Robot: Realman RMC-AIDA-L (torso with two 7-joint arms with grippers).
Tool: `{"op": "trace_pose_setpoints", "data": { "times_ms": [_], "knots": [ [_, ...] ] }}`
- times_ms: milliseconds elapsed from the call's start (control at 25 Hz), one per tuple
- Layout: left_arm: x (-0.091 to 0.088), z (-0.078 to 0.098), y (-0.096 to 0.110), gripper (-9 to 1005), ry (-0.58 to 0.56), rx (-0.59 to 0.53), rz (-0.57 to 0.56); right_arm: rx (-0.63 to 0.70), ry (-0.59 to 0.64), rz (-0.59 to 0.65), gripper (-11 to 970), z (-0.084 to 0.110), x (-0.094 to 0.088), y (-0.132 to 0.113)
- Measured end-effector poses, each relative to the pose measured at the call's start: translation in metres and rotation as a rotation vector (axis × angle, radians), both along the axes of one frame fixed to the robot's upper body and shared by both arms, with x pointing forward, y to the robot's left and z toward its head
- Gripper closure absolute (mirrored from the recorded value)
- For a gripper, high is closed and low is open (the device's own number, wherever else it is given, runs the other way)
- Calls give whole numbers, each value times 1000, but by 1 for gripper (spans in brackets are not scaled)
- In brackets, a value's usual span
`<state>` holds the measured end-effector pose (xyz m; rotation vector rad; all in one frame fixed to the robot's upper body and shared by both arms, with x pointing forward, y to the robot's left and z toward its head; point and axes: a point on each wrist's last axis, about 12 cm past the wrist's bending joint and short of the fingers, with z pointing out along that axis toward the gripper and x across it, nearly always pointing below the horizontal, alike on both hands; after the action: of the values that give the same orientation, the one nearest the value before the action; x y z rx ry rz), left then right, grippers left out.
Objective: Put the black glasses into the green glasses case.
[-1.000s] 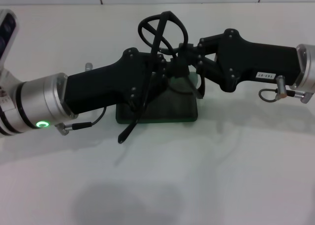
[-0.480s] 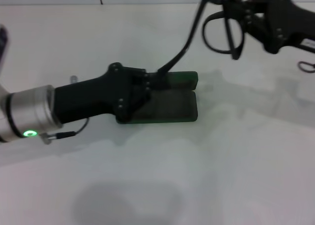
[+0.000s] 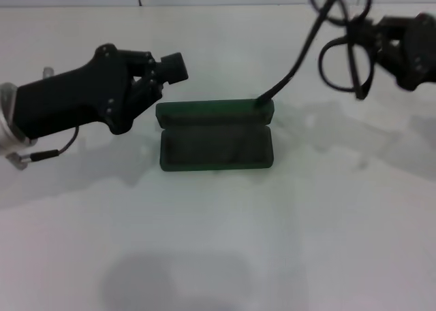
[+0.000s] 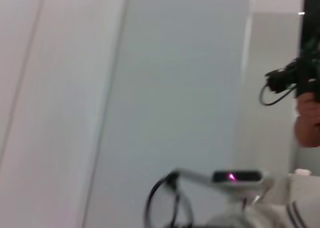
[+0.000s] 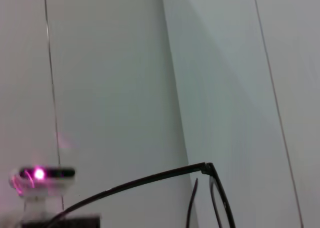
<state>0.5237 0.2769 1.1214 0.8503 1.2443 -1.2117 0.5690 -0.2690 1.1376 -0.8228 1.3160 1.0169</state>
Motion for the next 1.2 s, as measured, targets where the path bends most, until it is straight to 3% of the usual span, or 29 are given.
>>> {"op": "trace_pose_setpoints", "data": {
  "times_ms": [200,560,840,1200],
  "knots": [
    [2,8,-16,998,-47,-22,-75,-69,42,11,902,-12,6,23],
    [-3,1,-31,998,-52,-24,-110,-160,82,91,902,-26,12,60],
    [-7,-2,-38,998,-43,-24,-136,-171,94,122,902,-32,8,67],
    [-12,-9,-50,998,-40,-18,-175,-115,70,156,902,-20,9,72]
  ]
}}
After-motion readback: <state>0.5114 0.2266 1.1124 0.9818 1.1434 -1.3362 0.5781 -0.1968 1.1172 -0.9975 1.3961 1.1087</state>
